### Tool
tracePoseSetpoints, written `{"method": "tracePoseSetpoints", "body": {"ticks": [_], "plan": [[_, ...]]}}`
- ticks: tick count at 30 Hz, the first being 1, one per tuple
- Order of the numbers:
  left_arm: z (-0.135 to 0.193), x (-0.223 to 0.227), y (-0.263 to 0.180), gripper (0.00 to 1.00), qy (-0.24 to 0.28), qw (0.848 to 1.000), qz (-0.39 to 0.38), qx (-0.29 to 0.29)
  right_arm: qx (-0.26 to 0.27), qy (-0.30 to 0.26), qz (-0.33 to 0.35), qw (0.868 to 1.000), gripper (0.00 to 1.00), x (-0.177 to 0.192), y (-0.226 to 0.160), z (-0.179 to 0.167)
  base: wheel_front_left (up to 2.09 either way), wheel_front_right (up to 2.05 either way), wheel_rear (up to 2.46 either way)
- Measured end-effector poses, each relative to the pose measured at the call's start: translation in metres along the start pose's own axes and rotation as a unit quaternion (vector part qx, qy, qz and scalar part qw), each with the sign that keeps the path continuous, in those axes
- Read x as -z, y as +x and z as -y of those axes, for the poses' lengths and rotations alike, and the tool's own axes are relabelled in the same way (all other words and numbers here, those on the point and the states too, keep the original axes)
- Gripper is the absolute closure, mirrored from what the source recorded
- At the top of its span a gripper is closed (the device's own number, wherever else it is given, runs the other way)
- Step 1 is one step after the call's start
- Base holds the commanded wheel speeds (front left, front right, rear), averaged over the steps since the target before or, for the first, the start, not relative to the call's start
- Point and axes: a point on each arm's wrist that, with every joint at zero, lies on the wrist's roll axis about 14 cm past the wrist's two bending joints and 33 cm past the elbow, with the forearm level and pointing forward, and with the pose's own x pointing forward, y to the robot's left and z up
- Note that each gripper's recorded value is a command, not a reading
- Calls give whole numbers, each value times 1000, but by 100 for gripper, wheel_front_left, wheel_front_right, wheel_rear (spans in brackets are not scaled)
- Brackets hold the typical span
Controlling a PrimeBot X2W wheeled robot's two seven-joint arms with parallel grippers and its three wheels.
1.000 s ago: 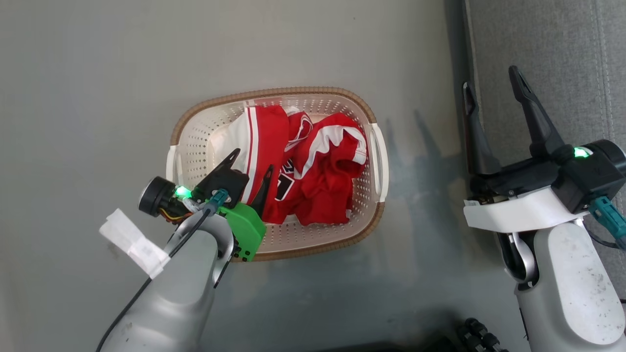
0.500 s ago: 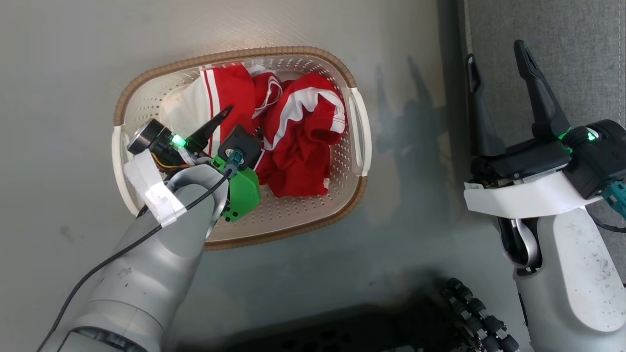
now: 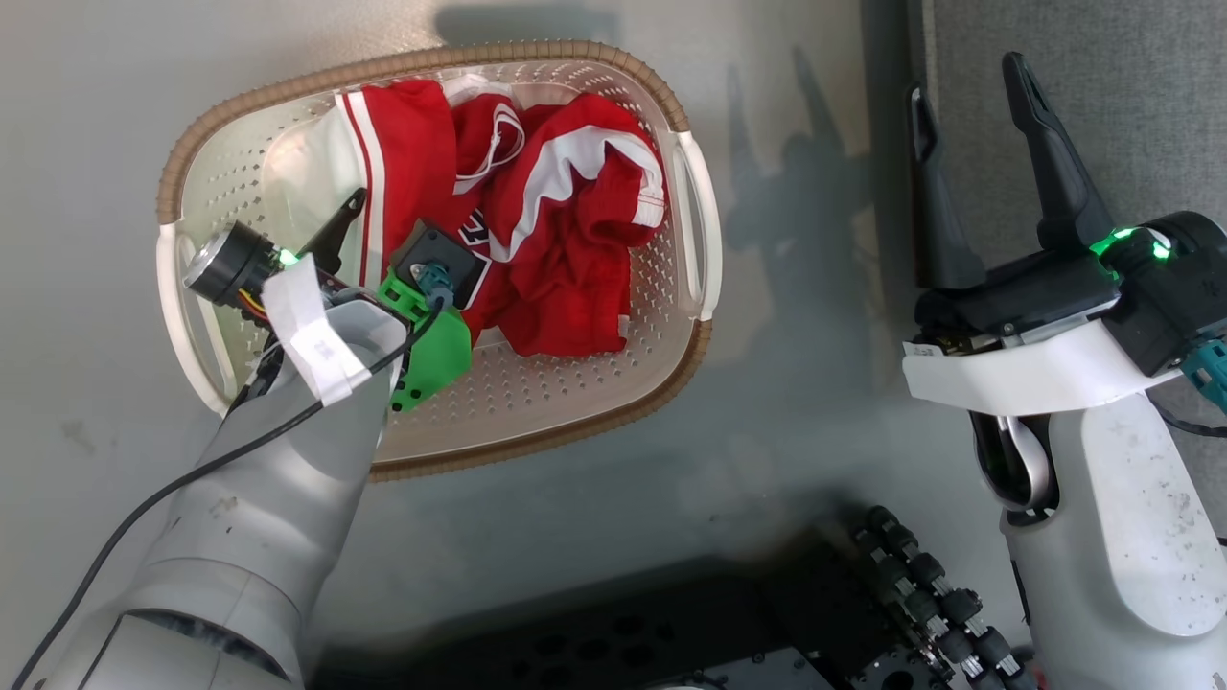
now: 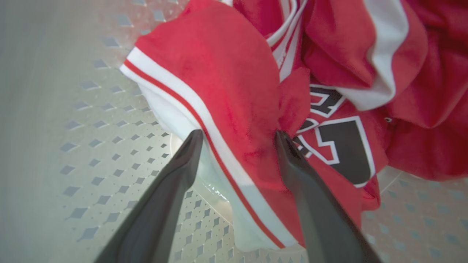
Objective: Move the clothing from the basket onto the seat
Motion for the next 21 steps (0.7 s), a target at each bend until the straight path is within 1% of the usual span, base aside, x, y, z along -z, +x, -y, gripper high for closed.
{"method": "tracePoseSetpoints", "body": {"ticks": [3,5,10,11,12,13,14,15,21], "plan": [[4,6,2,0,-27,1000,-9,8,-3,1,-2,1000,0,4,3,-1,0,0,0],[6,9,4,0,-34,999,-12,14,-3,2,-4,1000,0,7,4,-1,0,0,0],[8,10,13,0,-35,999,-16,23,0,5,-11,1000,0,16,5,1,0,0,0],[9,12,14,13,-37,999,-21,25,1,5,-12,1000,0,18,5,2,0,0,0],[11,15,15,47,-38,999,-23,27,4,5,-14,1000,0,20,5,4,0,0,0],[13,17,15,75,-37,999,-25,30,5,5,-17,1000,0,22,5,5,0,0,0],[15,18,16,92,-37,998,-26,31,6,5,-19,1000,0,24,5,5,0,0,0],[16,19,17,100,-40,998,-27,32,7,4,-21,1000,0,26,5,6,0,0,0],[15,17,16,100,-59,998,-17,31,14,3,-21,1000,0,27,5,11,0,0,0]]}}
